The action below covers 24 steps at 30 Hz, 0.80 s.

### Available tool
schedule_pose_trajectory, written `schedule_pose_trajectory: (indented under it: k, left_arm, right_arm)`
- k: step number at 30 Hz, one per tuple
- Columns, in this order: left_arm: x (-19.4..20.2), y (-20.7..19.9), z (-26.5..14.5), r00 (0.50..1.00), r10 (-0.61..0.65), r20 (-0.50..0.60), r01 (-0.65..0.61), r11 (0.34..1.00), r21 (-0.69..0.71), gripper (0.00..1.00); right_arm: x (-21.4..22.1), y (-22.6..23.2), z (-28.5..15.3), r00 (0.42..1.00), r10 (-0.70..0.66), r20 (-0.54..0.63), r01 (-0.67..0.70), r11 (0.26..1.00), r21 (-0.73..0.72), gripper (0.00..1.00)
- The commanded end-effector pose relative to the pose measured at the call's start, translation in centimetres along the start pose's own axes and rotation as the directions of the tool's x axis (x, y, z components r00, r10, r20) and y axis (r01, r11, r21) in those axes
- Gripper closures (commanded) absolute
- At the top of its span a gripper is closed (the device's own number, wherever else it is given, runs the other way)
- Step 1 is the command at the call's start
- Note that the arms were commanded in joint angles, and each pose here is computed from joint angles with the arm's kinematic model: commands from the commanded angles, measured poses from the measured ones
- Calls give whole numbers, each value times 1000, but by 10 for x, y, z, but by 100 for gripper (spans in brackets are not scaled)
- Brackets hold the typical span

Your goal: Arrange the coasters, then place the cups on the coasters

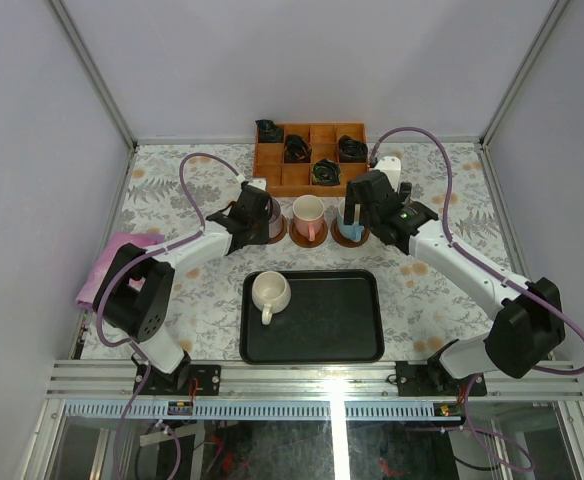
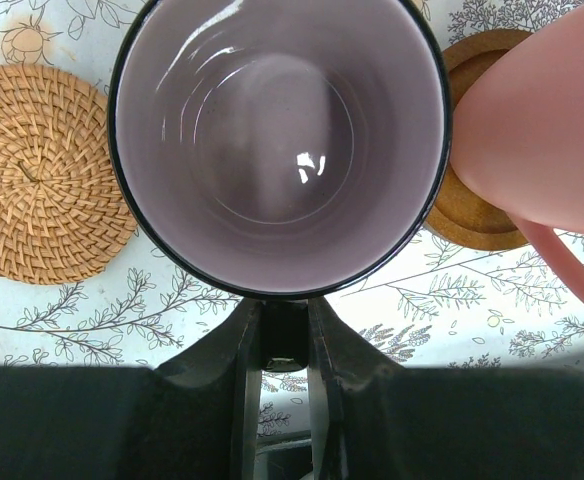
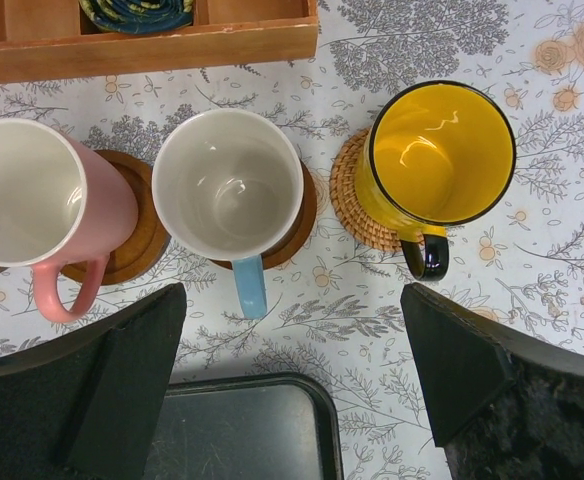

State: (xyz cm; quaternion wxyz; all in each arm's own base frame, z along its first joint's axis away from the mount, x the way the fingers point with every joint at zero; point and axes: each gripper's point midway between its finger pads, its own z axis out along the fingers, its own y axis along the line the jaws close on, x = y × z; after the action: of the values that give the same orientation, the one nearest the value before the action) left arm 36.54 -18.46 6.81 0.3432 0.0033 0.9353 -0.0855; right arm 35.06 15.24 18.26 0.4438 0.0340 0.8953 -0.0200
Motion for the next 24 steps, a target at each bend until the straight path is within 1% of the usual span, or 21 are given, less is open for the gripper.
schedule_pose_trajectory:
  k: [1,4,9,12,18,20,24]
  left_arm:
    - [-35,-10,-4,994,-37,103,34,999,35,96]
    - [-33,-9,-2,994,-36,99,33,999,30,89]
    - [-31,-9,0,994,-42,96,40,999,32,86]
    - [-30,-9,1,995,-42,94,39,999,32,81]
    - [-27,-9,1,996,-37,79,35,999,29,74]
    - [-25,-8,1,997,-35,74,33,999,27,69]
    - [-22,-7,0,997,-35,67,33,999,25,67]
  right_arm:
    - [-19,9,-2,998,46,33,-44,998,-35,4]
    - [-18,9,-1,998,48,29,-47,998,-37,4]
    - [-15,10,0,999,47,21,-46,998,-38,4]
    - [-16,10,0,999,49,21,-48,998,-37,4]
    - [-15,9,0,999,51,20,-50,998,-33,4]
    - [-14,8,0,999,49,19,-49,998,-33,3]
    - [-13,9,0,999,50,17,-49,998,-33,4]
